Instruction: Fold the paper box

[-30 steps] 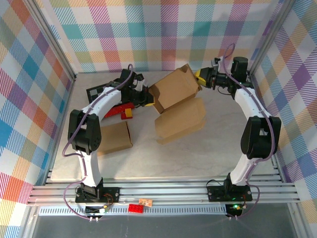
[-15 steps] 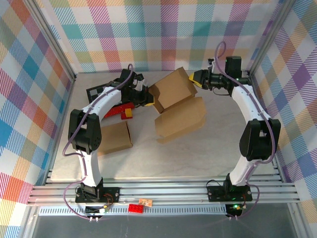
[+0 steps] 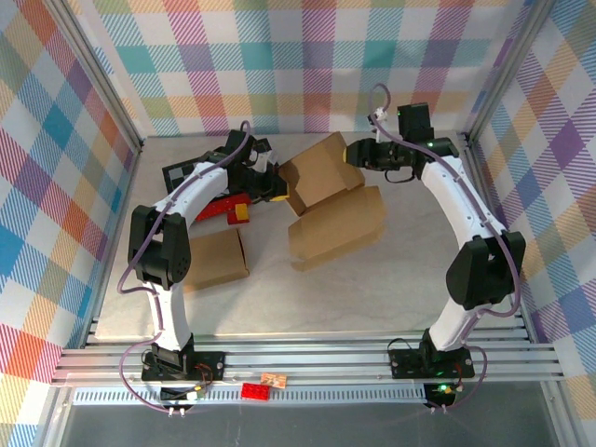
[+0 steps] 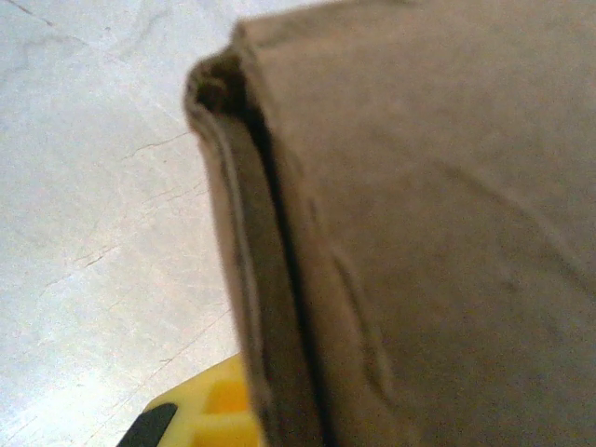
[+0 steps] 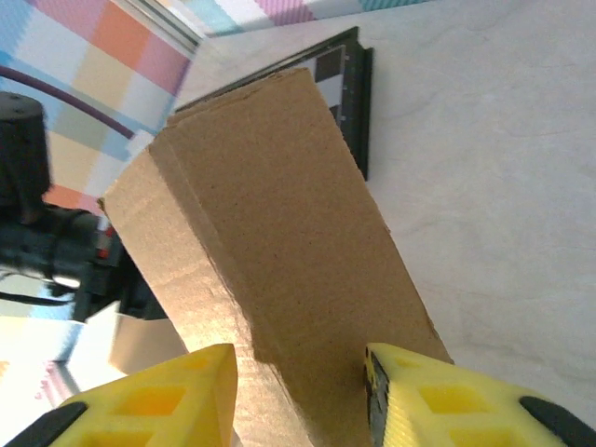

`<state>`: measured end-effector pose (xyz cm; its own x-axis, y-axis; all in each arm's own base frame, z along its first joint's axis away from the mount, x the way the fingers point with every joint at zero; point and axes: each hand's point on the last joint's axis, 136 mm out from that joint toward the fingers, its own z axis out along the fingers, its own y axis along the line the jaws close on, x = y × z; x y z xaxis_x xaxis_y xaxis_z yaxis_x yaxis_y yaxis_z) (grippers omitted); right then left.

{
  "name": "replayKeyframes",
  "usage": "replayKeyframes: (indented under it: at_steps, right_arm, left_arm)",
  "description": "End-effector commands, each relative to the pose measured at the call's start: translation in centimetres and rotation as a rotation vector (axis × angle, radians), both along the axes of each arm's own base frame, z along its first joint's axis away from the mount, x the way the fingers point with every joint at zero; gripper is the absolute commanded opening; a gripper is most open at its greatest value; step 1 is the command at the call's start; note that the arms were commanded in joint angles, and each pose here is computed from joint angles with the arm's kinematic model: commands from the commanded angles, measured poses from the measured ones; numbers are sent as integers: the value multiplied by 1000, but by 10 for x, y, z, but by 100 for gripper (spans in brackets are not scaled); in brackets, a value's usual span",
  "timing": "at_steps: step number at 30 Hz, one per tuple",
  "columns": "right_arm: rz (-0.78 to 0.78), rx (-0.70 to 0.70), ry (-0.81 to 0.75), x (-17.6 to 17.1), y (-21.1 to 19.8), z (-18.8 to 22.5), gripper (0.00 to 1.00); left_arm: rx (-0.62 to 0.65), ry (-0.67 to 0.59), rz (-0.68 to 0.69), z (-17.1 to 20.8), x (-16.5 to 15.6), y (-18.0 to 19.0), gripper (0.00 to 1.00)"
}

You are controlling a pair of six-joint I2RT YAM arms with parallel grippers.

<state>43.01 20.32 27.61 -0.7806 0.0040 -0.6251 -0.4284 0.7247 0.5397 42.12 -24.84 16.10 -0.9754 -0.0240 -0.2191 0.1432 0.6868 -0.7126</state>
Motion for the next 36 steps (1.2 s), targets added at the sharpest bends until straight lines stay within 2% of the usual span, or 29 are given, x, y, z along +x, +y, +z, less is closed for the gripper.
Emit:
replayKeyframes:
  at_steps: [1,7,15,20,25,29,33,36]
  right_arm:
    - [-24,-171,-66,-2,-10,-2,44]
    - [-61,-353,-112,5,-15,-19,49]
    - [-37,-459,-144,11,-6,-30,53]
    - [-94,-594,-167,20,-9,-37,41]
    - [-191,-764,-186,25,-16,-41,19]
    - [-276,-858,-166,26,-25,-46,6]
    - [-367,-915,-103,21,-37,-55,0]
    - [-427,-949,-41,15,-44,-65,0]
  left_arm:
    - [-12,-52,-33,25,-5,-3,0]
    - [11,-55,-50,24,-9,-3,0]
    - [33,-56,-77,24,-13,-5,0]
    - [46,-57,-84,24,-14,-7,0]
    - [82,-52,-82,23,-14,-9,0]
    - [126,-34,-66,19,-14,-10,0]
    - [171,-10,-42,13,-16,-11,0]
    - [201,8,-25,10,-18,-11,0]
